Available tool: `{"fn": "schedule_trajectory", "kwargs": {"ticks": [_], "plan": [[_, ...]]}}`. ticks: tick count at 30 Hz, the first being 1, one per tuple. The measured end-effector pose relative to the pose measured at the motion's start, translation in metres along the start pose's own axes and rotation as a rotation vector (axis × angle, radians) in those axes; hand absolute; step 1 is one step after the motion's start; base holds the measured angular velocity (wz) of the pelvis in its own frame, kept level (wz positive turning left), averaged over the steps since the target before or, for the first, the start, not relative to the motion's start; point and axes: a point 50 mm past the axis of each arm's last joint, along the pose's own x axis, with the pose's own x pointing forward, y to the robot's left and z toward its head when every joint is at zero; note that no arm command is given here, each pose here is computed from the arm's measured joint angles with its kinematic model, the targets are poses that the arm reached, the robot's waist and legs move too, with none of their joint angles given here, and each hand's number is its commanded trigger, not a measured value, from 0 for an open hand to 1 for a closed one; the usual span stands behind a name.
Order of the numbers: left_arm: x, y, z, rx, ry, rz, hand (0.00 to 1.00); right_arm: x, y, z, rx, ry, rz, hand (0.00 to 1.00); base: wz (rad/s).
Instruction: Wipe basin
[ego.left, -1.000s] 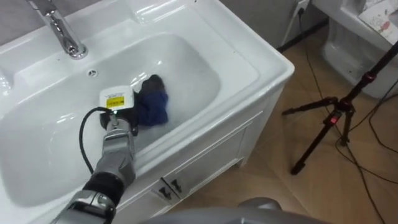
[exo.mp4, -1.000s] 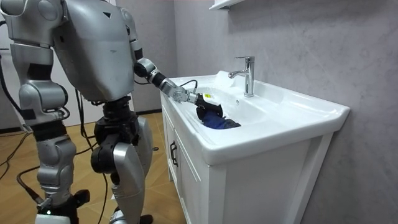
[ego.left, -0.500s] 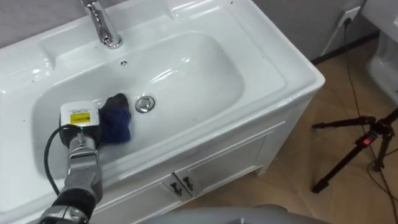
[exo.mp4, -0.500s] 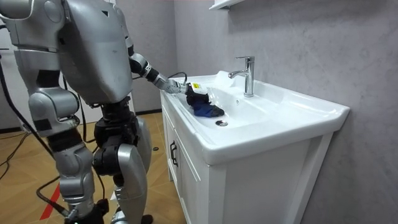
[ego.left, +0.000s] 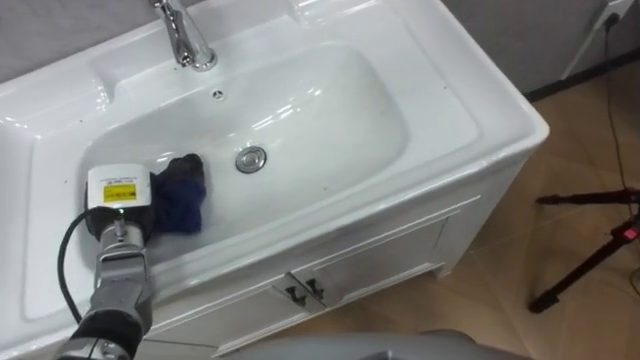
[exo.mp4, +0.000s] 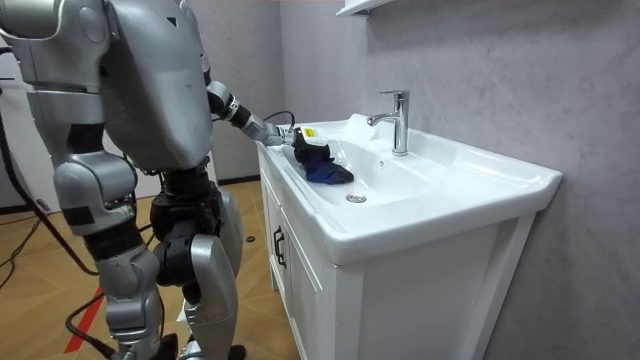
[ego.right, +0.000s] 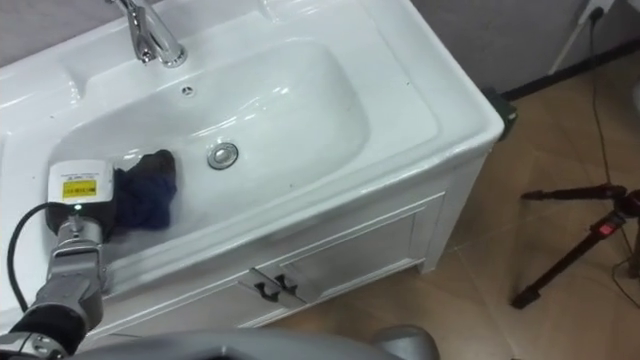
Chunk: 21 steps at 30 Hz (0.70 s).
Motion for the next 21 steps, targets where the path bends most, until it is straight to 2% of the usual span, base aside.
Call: {"fn": "schedule_trajectory", "kwargs": {"ticks": [12,21], "plan": [[0.003,0.014,-0.014,-0.051,0.017,0.130,1.00,0.001,-0.001,-0.006,0.079,-0.003,-0.001,0.00,0.10],[0.004,0.015,-0.017,-0.072,0.034,0.127,1.00,0.001,0.003,-0.015,0.080,0.026,0.015,0.00,0.00]]}}
